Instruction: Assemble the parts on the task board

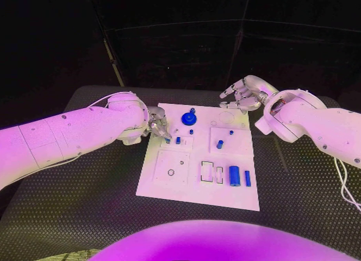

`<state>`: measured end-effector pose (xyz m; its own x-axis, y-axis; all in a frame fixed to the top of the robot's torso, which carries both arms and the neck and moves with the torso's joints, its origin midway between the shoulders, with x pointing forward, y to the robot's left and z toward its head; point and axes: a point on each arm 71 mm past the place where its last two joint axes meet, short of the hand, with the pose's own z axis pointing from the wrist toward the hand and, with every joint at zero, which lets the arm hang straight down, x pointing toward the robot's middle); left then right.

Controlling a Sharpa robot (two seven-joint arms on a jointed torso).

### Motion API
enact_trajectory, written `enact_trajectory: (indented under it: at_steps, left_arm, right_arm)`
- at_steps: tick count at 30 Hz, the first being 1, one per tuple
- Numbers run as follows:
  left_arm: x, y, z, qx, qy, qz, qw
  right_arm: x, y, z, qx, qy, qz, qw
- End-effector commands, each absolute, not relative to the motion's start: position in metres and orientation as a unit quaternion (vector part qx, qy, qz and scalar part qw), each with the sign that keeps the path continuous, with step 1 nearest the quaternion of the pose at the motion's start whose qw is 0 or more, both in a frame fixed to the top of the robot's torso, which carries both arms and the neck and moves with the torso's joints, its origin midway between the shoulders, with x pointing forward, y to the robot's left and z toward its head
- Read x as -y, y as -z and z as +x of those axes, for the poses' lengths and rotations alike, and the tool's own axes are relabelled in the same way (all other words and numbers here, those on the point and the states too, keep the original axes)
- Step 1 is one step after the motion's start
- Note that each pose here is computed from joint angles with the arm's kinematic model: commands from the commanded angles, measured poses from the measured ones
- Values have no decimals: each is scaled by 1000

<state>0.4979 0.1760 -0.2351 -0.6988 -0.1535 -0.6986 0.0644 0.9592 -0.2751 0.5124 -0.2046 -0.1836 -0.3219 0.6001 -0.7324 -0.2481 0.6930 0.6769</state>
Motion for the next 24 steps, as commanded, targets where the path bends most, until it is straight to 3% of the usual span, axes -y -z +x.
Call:
enact_trajectory:
  at_steps: [1, 24]
  left_arm:
    - [-177, 239, 496, -917, 131, -11, 376]
    - [-173, 240, 494, -922, 129, -1, 365]
  right_arm:
    - [204, 182, 512, -722, -376, 118, 568]
    - [203, 183, 512, -723, -376, 118, 568]
